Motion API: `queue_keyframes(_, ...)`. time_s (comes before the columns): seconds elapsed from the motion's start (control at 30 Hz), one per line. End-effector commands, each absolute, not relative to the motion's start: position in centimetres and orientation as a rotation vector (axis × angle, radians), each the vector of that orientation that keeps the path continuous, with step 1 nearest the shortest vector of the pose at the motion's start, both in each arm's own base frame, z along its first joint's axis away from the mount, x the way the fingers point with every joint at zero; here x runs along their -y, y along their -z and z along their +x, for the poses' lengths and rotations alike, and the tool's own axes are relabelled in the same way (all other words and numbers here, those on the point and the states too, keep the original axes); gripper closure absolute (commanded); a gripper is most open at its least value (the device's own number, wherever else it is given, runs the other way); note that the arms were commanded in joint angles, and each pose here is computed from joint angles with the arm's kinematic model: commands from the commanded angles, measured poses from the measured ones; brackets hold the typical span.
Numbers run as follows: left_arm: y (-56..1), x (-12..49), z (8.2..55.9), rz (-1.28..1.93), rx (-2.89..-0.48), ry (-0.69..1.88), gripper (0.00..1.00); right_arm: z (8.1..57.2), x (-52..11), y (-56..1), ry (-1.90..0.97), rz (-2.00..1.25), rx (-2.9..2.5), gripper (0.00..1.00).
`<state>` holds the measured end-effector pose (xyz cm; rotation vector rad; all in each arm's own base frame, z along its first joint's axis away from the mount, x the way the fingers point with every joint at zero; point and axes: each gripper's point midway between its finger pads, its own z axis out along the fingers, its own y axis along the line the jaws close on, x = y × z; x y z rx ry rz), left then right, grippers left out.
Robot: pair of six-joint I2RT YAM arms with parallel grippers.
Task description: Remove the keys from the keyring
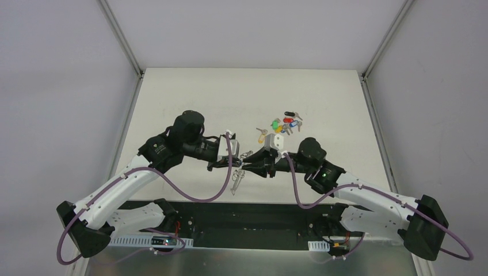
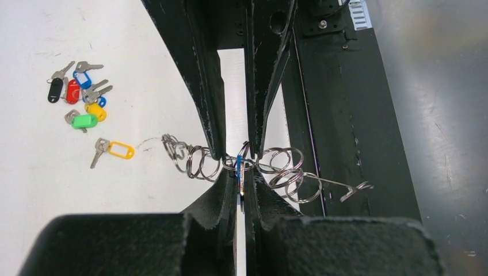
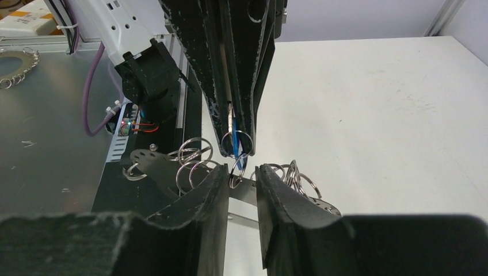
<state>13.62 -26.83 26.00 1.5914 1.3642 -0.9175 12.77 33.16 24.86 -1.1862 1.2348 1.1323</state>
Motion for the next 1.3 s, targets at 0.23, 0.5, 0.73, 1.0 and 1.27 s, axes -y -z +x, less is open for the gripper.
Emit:
queue_keyframes(0.23,-28.3,26.9,13.6,1.585,-1.267,0.863,1.00,12.9,-33.7,-28.2,-1.109,-1.155,-1.128,1.00)
queue_keyframes(0.5,-28.3,26.4,14.2,1.582,-1.266,0.800,1.00,12.1,-32.5,-27.6,-1.107,-1.180,-1.178,1.00)
queue_keyframes(0.73,-28.2,26.5,14.5,1.592,-1.263,0.771,1.00,11.5,-32.8,-27.7,-1.148,-1.210,-1.191,1.00)
queue_keyframes(1.0,-28.5,26.9,14.5,1.589,-1.262,0.766,1.00,11.1,-33.4,-29.5,-1.219,-1.154,-1.121,1.00)
queue_keyframes(1.27,-29.0,27.0,14.5,1.571,-1.249,0.771,1.00,11.3,-34.2,-28.9,-1.258,-1.161,-1.183,1.00)
